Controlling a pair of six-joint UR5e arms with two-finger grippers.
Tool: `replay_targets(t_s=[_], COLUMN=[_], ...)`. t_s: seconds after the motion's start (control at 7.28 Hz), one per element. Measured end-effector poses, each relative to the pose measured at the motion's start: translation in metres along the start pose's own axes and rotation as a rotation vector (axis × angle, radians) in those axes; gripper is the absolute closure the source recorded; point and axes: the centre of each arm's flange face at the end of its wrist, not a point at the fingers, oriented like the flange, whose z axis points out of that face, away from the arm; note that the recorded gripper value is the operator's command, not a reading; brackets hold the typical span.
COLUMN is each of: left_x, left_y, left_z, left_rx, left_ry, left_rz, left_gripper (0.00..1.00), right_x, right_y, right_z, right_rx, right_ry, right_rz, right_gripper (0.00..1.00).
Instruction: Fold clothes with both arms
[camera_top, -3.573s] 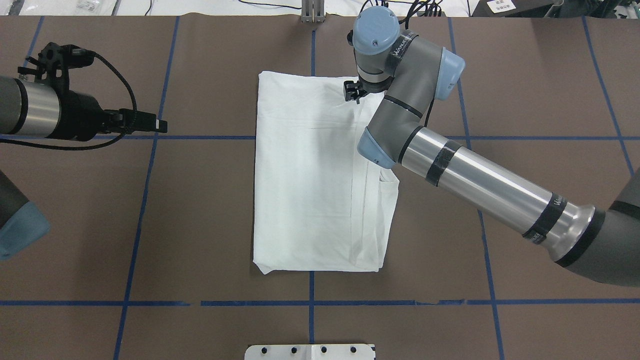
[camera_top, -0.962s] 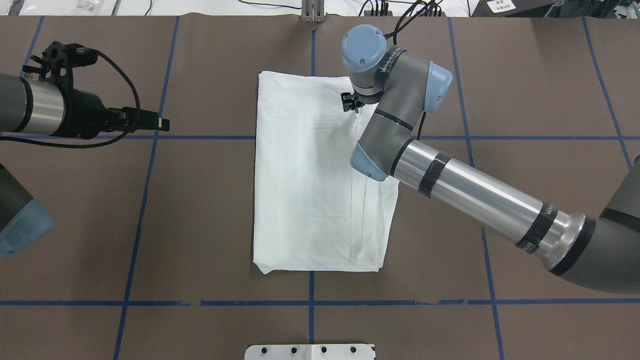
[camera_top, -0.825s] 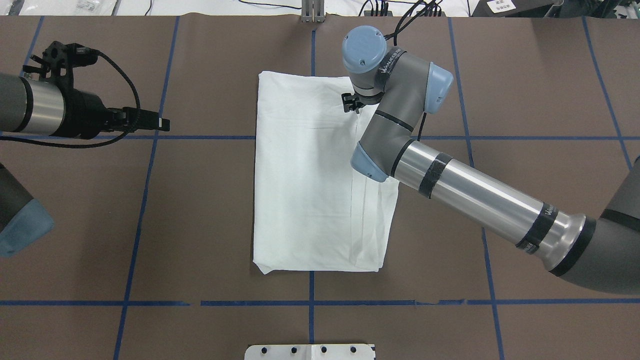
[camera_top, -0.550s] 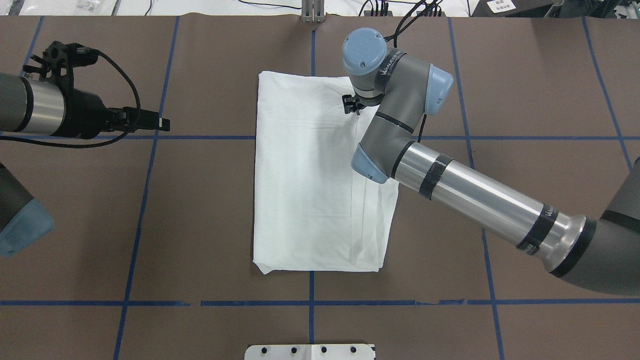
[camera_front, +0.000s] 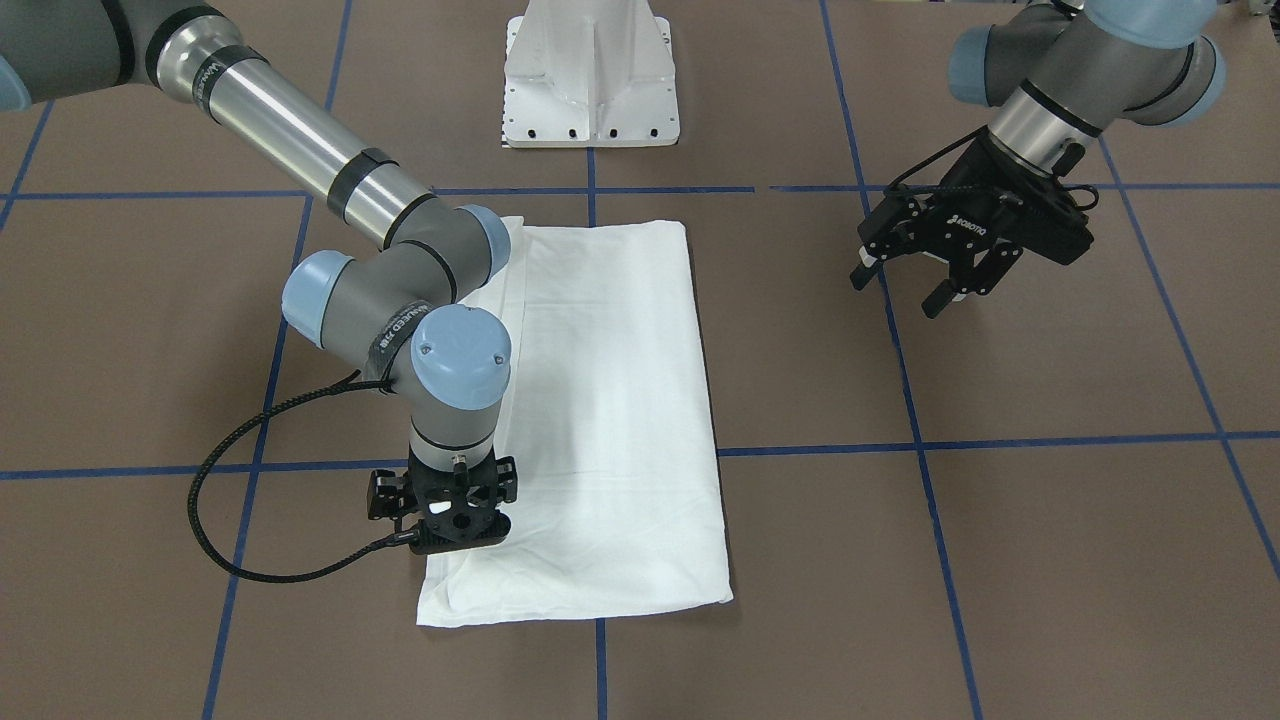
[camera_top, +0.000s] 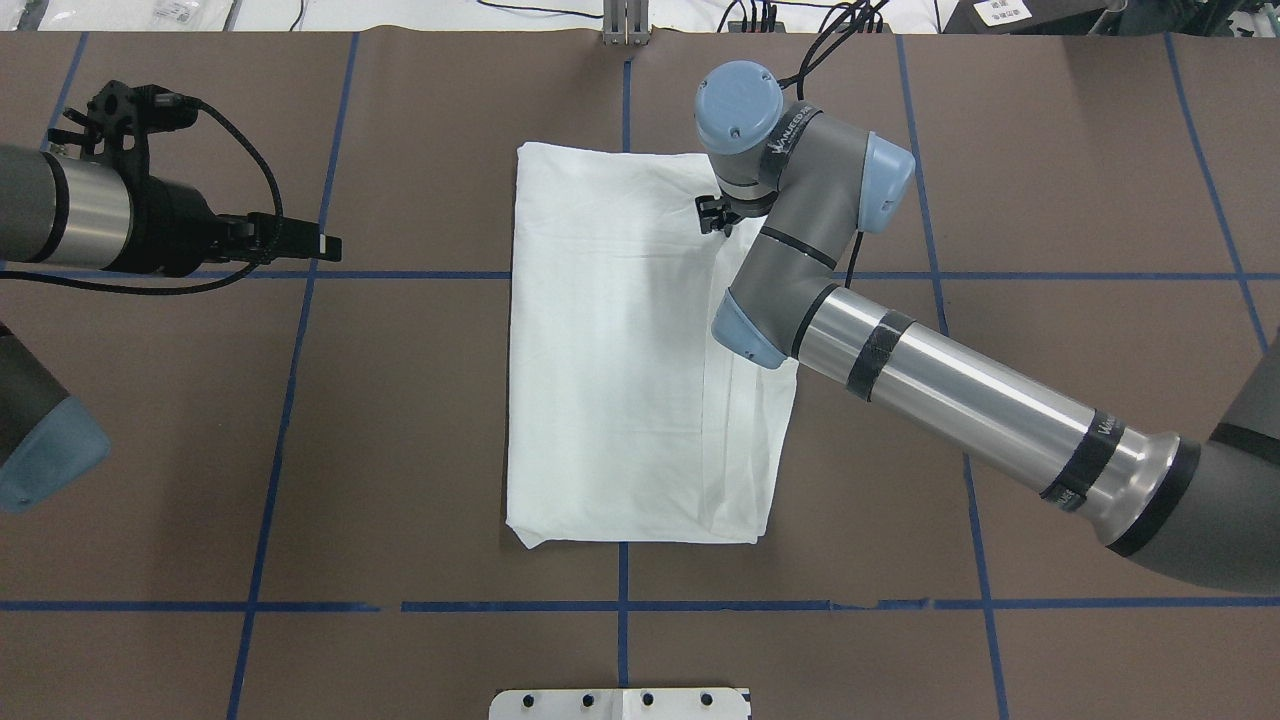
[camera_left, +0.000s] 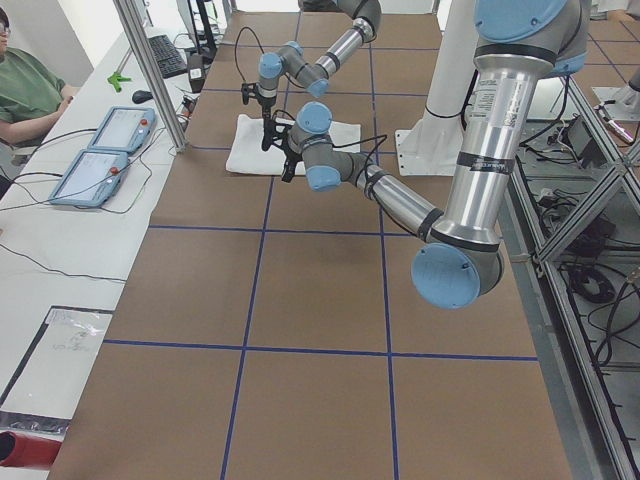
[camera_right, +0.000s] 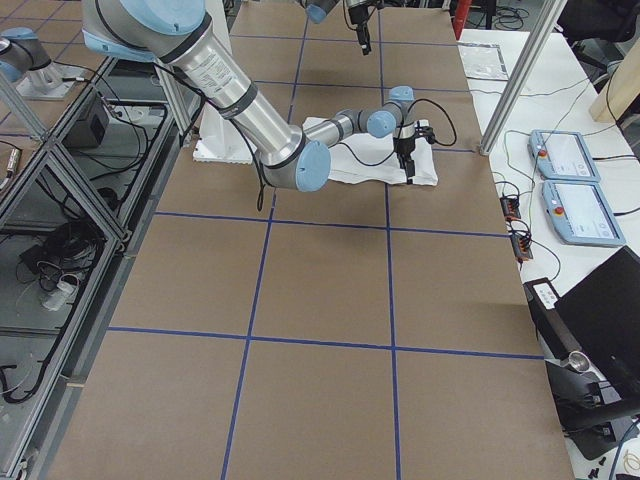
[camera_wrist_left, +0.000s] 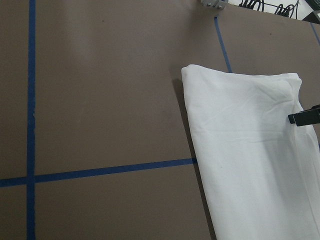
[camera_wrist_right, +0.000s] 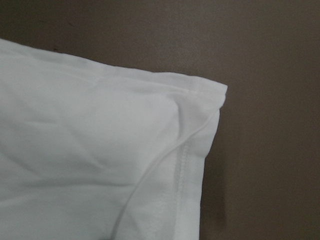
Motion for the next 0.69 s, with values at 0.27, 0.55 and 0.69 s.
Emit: replay_targets(t_s=[0.27,0.55,0.69], left_x=[0.000,0.000,0.000], left_y=[-0.001,-0.002,-0.002], left_z=[0.001,0.002,0.003], left_rx=[0.000,0.000,0.000], left_ry=[-0.001,-0.002,-0.002], left_rz=[-0.001,-0.002,-0.003], left_gripper=[0.00,0.00,0.00], right_x=[0.014,0.033,0.044], right_y=[-0.003,-0.003,0.002], right_z=[-0.003,-0.011,-0.007], right_rx=[-0.053,-0.095,-0.103], right_ry=[0.005,-0.003,-0.003], right_rz=[-0.013,-0.026,-0.033], right_gripper=[0.00,0.00,0.00])
